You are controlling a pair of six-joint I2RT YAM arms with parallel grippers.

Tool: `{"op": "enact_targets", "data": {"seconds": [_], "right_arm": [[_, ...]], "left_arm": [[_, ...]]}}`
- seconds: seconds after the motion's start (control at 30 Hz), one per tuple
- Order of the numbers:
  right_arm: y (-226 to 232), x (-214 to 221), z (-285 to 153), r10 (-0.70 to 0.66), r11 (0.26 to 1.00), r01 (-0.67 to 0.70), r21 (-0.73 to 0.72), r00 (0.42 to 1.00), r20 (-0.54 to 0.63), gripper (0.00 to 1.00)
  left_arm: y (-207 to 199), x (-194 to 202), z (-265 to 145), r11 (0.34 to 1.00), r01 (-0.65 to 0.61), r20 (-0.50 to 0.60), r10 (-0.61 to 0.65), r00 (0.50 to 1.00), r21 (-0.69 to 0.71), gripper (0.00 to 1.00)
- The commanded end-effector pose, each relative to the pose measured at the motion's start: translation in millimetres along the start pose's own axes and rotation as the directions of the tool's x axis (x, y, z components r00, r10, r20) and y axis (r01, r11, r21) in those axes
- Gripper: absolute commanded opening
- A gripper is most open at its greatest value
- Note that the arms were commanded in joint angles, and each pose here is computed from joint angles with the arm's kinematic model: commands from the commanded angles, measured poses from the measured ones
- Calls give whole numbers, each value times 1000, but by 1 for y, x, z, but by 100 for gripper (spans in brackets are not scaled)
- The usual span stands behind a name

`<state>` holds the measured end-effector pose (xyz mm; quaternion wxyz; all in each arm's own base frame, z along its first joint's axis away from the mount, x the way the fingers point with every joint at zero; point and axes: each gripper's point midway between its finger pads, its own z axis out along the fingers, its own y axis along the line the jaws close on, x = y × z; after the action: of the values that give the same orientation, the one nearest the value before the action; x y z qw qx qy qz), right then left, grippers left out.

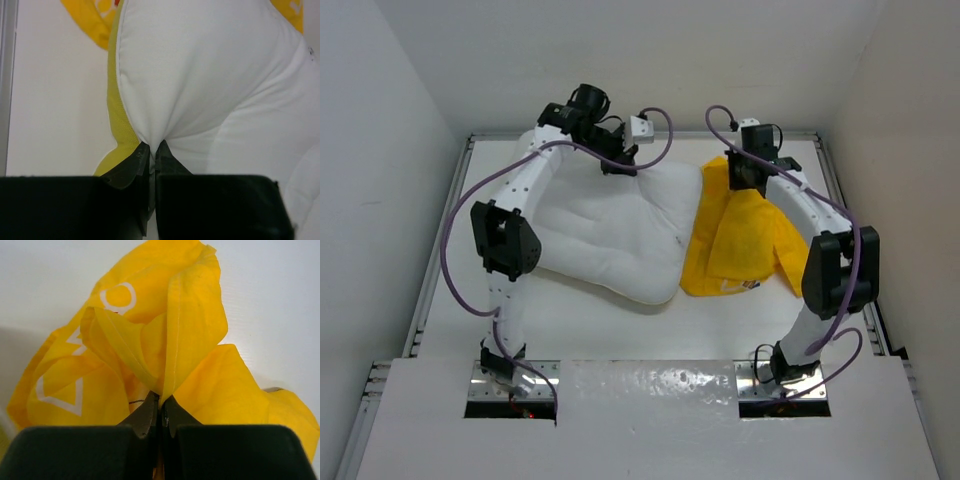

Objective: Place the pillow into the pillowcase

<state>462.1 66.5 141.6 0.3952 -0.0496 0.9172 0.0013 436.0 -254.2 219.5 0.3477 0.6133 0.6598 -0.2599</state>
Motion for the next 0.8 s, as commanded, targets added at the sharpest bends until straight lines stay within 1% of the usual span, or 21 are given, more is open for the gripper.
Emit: {"op": "enact_targets", "data": {"seconds": [0.0,0.07,0.1,0.13,0.17,0.2,0.23,0.27,0.3,0.33,0.37,0.43,0.47,0.5,0.53,0.6,0.63,0.67,0.7,0.73,0.77], "right_arm": [[-7,-2,7,-55,998,55,4,998,21,0],[-7,-9,14,-68,998,68,1,997,21,0],[-4,-17,12,-71,997,71,-17,997,33,0],[-2,-19,12,-72,997,73,-30,997,37,0],[2,-22,10,-68,996,71,-50,997,47,0],[8,-22,9,-62,994,67,-81,996,63,0],[9,-21,8,-53,994,59,-91,996,69,3],[10,-22,5,-55,994,62,-93,995,82,7],[10,-18,5,-52,994,59,-92,996,77,13],[10,-12,7,-52,994,57,-94,997,59,16],[8,-7,9,-50,995,54,-86,998,41,17],[2,7,17,-49,997,49,-63,999,3,18],[0,13,21,-45,997,44,-59,999,-12,17],[-4,23,29,-32,998,29,-50,999,-44,16],[-5,28,32,-27,999,24,-48,998,-64,18],[-6,38,37,-19,999,15,-42,994,-105,25],[-7,39,38,-15,999,11,-41,994,-107,27],[-7,40,40,-14,999,10,-36,994,-108,27],[-9,42,42,-11,1000,8,-25,994,-110,24],[-10,41,43,-13,1000,12,-16,994,-111,18],[-16,41,43,-11,1000,13,17,994,-112,0]], "left_arm": [[-10,-90,-30,989,-146,219,147,965,-20,0],[-15,-92,-24,990,-142,223,139,965,-2,0],[-16,-74,-11,994,-103,186,97,978,22,0],[-14,-68,0,995,-103,175,99,980,16,0],[-15,-60,8,997,-78,160,73,984,25,0],[-22,-39,27,998,-39,122,32,992,58,0],[-25,-38,43,996,-58,126,49,991,65,0],[-27,-34,53,997,-33,119,24,993,70,0],[-31,-19,68,997,4,95,-12,995,82,0],[-26,-24,79,998,-16,123,8,992,62,0],[-22,-17,89,997,46,118,-52,992,54,0],[-3,-7,110,991,130,124,-130,984,9,0],[5,-3,116,988,155,118,-152,981,-12,0],[17,-14,116,987,158,144,-152,978,-36,0],[23,-8,129,975,221,147,-214,966,-33,0],[32,-15,134,969,240,165,-229,959,-51,0],[34,-12,139,966,250,158,-238,958,-64,0],[40,-6,140,961,253,135,-238,962,-110,0],[38,4,145,959,258,110,-245,963,-121,0],[38,12,147,955,264,91,-254,963,-133,0],[40,22,148,952,263,62,-257,964,-159,0]]}}
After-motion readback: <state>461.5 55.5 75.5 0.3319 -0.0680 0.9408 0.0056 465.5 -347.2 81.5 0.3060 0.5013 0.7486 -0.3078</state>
